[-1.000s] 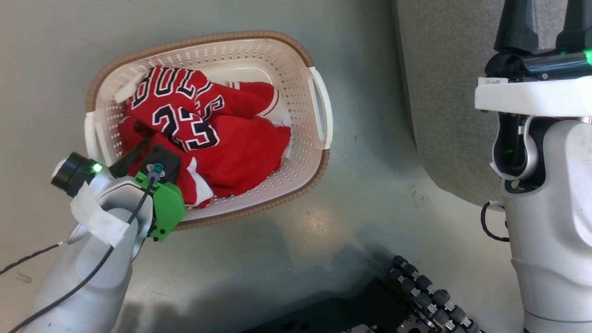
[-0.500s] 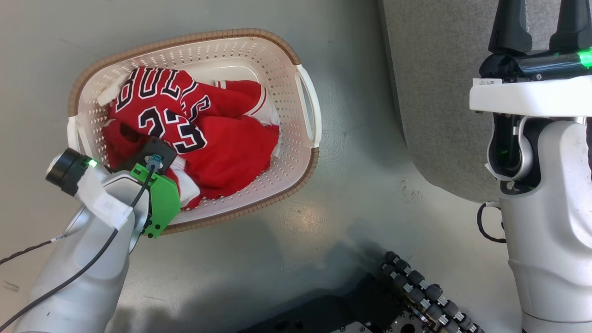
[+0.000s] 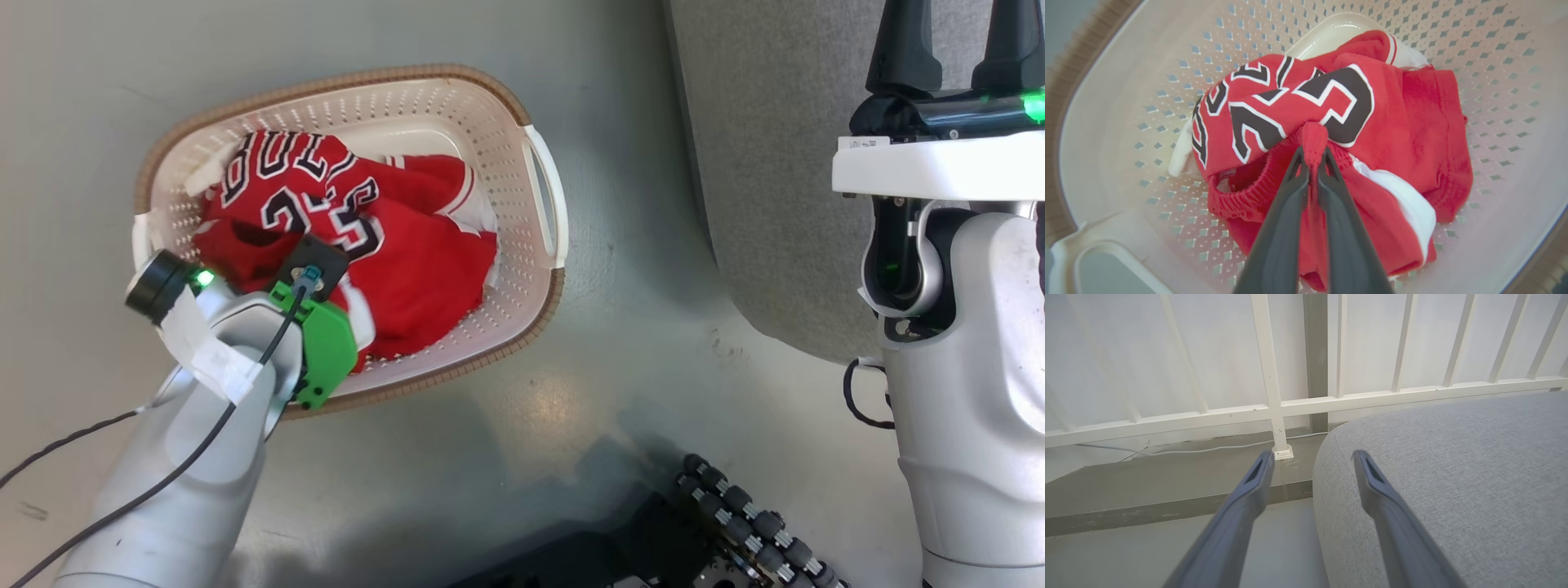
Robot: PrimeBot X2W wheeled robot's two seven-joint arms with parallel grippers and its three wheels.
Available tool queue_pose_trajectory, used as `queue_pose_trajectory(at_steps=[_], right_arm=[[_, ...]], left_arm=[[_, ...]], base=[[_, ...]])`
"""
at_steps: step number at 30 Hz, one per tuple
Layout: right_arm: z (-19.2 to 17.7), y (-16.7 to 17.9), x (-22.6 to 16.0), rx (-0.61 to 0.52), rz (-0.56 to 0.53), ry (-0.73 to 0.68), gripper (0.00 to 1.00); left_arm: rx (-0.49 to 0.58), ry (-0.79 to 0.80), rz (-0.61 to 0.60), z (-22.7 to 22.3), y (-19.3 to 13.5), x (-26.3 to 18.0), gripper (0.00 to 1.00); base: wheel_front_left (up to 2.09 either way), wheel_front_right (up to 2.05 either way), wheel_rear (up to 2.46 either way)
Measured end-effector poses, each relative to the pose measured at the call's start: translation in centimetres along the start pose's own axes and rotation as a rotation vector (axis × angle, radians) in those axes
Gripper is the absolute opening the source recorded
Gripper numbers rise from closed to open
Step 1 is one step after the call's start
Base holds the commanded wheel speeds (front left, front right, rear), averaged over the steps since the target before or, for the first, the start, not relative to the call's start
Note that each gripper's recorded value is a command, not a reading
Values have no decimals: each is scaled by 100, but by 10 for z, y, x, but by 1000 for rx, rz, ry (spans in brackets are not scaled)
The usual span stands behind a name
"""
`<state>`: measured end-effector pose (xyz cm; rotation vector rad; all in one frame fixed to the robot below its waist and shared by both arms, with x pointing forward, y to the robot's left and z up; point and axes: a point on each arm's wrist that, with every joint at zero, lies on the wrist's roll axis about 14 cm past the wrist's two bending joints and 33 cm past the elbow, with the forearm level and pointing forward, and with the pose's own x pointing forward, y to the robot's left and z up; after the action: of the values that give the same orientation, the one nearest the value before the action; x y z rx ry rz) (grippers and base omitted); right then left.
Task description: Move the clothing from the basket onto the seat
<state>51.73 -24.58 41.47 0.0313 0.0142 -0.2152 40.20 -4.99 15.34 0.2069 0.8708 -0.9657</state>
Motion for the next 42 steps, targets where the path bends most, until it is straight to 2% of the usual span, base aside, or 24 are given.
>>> queue_pose_trajectory(at_steps=[14,31,42], right_arm=[[29,10,-4,4,22,-51,100],[51,21,-38,38,72,-48,100],[67,30,-71,72,126,-51,100]], left_arm=[[-55,-280,70,87,8,-36,0],[23,-543,153,179,10,-112,0],[76,-722,241,246,13,-181,0]], base=[[0,0,0],[0,0,0],[0,0,0]])
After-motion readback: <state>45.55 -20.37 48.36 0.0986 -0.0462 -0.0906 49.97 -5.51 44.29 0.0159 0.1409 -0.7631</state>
